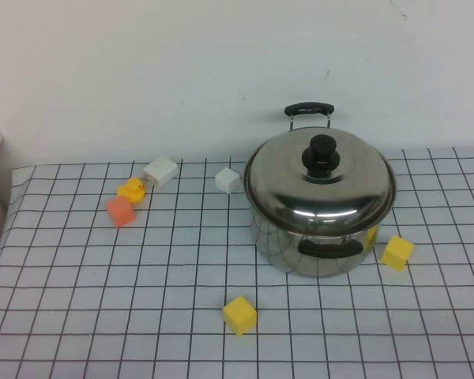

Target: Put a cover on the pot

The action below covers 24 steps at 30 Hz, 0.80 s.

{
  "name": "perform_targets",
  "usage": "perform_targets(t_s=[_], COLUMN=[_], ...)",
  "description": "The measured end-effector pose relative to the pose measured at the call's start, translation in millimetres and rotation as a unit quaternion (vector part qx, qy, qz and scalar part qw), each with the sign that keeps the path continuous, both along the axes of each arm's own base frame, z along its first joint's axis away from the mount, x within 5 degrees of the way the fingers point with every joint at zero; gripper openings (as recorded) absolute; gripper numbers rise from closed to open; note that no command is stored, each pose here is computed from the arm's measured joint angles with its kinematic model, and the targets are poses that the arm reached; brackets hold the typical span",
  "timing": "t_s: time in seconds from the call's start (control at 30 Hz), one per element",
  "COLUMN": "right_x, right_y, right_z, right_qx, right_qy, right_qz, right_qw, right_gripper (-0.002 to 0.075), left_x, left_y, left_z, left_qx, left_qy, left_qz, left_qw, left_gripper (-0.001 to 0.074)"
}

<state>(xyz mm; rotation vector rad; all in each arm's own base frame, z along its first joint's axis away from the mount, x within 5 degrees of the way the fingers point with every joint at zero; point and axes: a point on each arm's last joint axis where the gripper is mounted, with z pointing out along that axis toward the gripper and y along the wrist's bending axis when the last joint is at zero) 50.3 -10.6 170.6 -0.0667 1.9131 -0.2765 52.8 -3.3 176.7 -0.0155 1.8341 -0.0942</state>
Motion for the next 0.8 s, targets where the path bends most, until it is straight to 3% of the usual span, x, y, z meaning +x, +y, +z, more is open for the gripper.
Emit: perform_targets(t_s=[0.23,0.8], right_x=[0.0,0.0], right_y=[0.0,0.0], right_z=[0.0,0.0], right_qx=[0.0,0.0], right_qy=[0.0,0.0], right_qz=[0.0,0.0], right_qw=[1.0,1.0], right_gripper=[0.0009,0.0009], left_x=[0.2,0.2], left_y=[-0.8,-0.8], left_z=[0.8,0.8], left_qx=[-0.074,-0.078], left_qy=[0.0,0.0], left_qz=[0.015,0.016], left_qw=[0.997,0.997], left_gripper=[-0.0001,-0.0001])
